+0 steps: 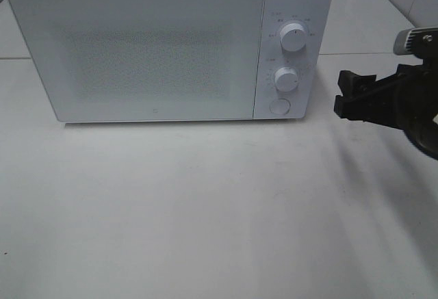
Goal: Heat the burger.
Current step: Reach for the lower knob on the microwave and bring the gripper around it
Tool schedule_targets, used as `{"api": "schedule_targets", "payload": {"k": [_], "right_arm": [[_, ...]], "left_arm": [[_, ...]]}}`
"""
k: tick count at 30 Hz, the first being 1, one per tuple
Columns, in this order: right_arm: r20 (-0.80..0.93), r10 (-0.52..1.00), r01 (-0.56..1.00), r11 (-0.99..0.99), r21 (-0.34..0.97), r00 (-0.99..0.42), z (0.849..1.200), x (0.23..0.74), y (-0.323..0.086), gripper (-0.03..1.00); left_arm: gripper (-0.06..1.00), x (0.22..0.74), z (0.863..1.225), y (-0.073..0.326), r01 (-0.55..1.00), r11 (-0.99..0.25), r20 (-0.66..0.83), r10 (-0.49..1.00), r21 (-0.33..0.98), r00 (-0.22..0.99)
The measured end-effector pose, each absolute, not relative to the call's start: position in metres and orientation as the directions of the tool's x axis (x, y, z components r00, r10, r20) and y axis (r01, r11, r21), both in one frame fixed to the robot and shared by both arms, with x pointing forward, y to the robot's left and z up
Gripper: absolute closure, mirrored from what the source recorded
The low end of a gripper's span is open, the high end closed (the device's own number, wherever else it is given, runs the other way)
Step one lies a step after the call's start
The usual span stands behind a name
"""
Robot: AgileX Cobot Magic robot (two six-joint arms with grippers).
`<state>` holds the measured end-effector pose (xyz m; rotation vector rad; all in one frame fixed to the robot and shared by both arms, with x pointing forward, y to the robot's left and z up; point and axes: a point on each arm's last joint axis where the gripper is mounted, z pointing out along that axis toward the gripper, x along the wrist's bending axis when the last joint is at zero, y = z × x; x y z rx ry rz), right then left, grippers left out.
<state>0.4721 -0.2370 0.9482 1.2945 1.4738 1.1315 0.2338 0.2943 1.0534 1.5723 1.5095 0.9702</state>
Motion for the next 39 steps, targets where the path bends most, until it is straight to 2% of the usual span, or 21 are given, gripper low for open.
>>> {"api": "schedule_targets", "payload": {"k": [4, 11, 16, 39], "right_arm": [[-0.050, 0.996, 0.176, 0.062, 0.982, -0.069, 0.938, 0.471, -0.219, 0.20], [-0.053, 0.998, 0.207, 0.061, 0.976, -0.045, 0.922, 0.471, -0.200, 0.20], [-0.043, 0.998, 0.224, 0.051, 0.973, -0.040, 0.909, 0.490, -0.183, 0.20], [-0.004, 0.999, 0.186, 0.010, 0.983, -0.032, 0.893, 0.539, -0.150, 0.20]], "left_arm": [[-0.03, 0.234, 1.053, 0.294, 0.441, -0.036, 0.029, 0.999, 0.897, 0.023], [-0.03, 0.234, 1.053, 0.294, 0.441, -0.036, 0.029, 0.999, 0.897, 0.023], [-0.03, 0.234, 1.053, 0.294, 0.441, -0.036, 0.029, 0.999, 0.897, 0.023], [-0.03, 0.234, 1.053, 0.294, 0.441, -0.036, 0.029, 0.999, 0.897, 0.023]]}}
